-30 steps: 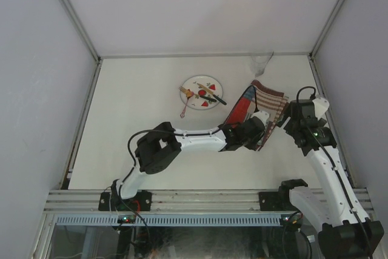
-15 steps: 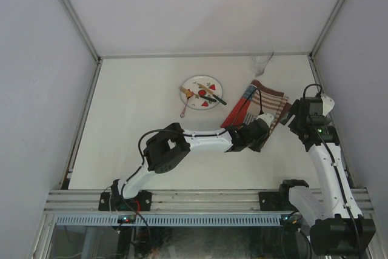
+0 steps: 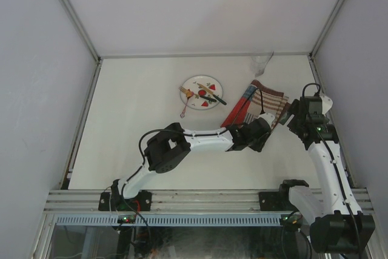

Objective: Set the dinner table for one person

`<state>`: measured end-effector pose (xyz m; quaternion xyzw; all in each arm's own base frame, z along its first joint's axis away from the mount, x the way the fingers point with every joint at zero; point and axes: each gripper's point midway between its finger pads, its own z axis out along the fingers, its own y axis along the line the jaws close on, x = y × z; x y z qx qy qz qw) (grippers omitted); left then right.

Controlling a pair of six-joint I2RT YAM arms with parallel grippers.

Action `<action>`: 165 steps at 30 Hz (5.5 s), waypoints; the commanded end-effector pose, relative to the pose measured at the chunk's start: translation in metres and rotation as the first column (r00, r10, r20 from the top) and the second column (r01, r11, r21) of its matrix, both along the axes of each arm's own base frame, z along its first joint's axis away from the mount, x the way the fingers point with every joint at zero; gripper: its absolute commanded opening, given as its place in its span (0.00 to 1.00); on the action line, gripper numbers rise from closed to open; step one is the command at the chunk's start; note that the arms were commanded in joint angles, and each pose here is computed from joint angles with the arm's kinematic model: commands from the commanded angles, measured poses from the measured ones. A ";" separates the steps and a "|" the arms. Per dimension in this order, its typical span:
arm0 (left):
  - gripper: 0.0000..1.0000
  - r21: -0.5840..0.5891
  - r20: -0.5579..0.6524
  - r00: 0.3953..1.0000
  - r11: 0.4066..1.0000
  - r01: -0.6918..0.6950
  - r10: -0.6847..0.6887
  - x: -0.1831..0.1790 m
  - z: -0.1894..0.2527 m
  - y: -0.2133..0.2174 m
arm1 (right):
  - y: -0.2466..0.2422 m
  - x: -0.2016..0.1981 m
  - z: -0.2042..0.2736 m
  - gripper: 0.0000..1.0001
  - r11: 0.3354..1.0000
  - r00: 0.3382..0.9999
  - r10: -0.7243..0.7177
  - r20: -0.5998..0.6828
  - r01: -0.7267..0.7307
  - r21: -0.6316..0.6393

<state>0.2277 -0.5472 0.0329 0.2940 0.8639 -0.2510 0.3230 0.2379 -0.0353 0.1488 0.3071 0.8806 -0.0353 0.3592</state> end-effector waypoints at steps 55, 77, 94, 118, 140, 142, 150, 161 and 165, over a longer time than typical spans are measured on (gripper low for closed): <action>0.49 0.038 0.114 0.993 0.999 -0.015 0.010 0.022 0.070 0.015 | 0.008 0.020 0.042 0.90 0.995 0.988 0.090 0.124 -0.095 0.038; 0.68 0.183 0.071 0.997 0.983 -0.015 0.002 0.004 -0.008 0.009 | 0.002 0.020 0.045 0.98 0.997 0.987 0.066 0.146 -0.071 0.031; 0.00 0.123 0.104 0.992 0.989 -0.080 0.067 0.019 0.026 0.017 | 0.003 0.020 0.040 0.95 0.996 0.987 0.072 0.141 -0.078 0.041; 0.00 0.029 0.347 0.870 0.923 -0.383 0.350 0.070 0.175 0.118 | 0.041 0.010 0.019 0.93 0.964 0.969 0.173 0.174 -0.203 0.171; 0.00 -0.021 0.451 0.740 0.835 -0.550 0.499 0.094 0.230 0.206 | 0.207 0.006 -0.079 0.81 0.851 0.867 0.495 0.059 -0.498 0.167; 0.00 -0.021 0.458 0.731 0.828 -0.560 0.506 0.093 0.232 0.212 | 0.222 0.010 -0.090 0.79 0.840 0.854 0.519 0.040 -0.518 0.161; 0.00 -0.010 0.466 0.691 0.785 -0.620 0.552 0.077 0.230 0.254 | 0.266 0.013 -0.133 0.00 0.804 0.791 0.594 -0.146 -0.581 0.128; 0.00 -0.064 0.444 0.617 0.709 -0.702 0.650 0.044 0.245 0.323 | 0.271 -0.035 -0.108 0.00 0.766 0.746 0.642 -0.178 -0.634 0.105; 0.00 -0.079 0.435 0.597 0.689 -0.721 0.674 0.034 0.249 0.340 | 0.262 -0.049 -0.093 0.00 0.768 0.748 0.640 -0.179 -0.634 0.096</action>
